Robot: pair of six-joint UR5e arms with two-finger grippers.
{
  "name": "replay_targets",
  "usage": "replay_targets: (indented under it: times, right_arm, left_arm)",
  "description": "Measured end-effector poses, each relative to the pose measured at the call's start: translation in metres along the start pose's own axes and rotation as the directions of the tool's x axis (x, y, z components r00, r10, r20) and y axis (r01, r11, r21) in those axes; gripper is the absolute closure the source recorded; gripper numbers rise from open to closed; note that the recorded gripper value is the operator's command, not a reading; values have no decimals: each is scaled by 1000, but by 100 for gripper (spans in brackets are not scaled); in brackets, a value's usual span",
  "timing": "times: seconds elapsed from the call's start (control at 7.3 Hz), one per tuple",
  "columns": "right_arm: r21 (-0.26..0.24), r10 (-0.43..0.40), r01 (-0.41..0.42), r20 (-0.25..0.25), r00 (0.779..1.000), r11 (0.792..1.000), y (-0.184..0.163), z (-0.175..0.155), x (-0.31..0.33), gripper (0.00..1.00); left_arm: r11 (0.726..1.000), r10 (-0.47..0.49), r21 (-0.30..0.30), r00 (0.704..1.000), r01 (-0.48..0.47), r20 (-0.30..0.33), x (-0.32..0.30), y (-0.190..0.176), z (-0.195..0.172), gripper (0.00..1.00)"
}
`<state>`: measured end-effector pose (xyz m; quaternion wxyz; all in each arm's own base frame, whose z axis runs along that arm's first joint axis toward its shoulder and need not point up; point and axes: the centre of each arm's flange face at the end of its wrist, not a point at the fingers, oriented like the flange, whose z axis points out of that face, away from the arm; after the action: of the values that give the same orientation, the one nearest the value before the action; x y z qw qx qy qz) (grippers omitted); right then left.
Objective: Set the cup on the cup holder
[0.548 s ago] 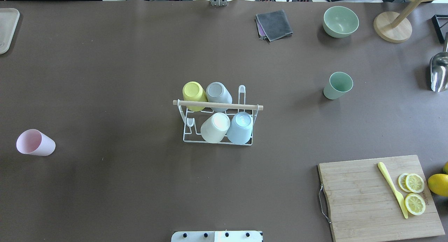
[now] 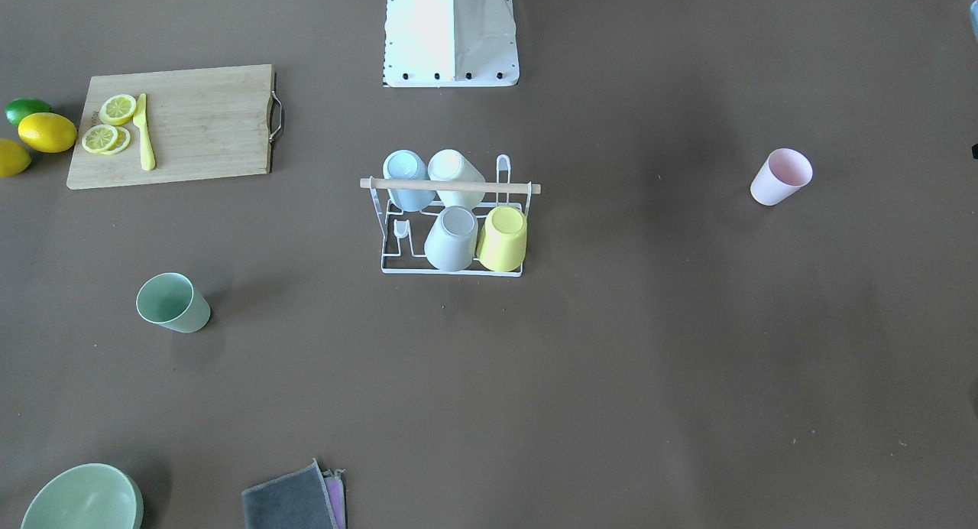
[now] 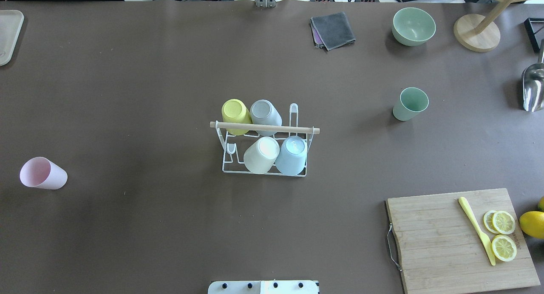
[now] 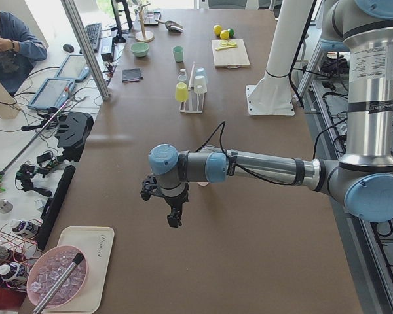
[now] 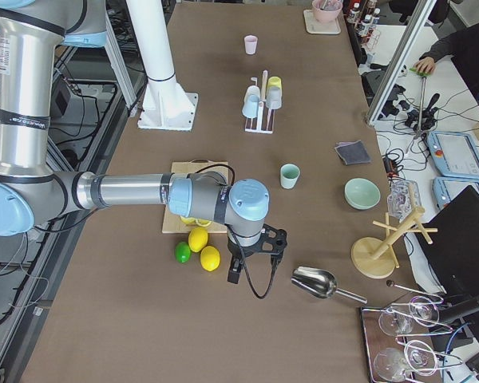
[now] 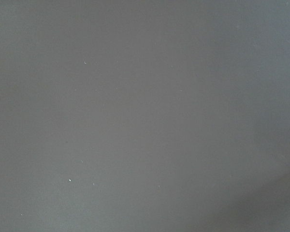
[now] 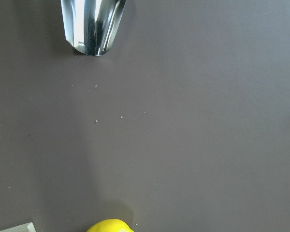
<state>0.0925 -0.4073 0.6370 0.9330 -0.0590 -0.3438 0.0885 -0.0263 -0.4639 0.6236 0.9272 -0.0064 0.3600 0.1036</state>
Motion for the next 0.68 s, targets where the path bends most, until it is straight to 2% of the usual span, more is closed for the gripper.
replay_targets:
  times: [0.68]
  right_arm:
    - [3, -3, 3, -3, 1000, 1000, 0, -1, -1, 0]
  left_arm:
    - [1000, 12, 15, 1000, -12, 3, 5, -4, -7, 1]
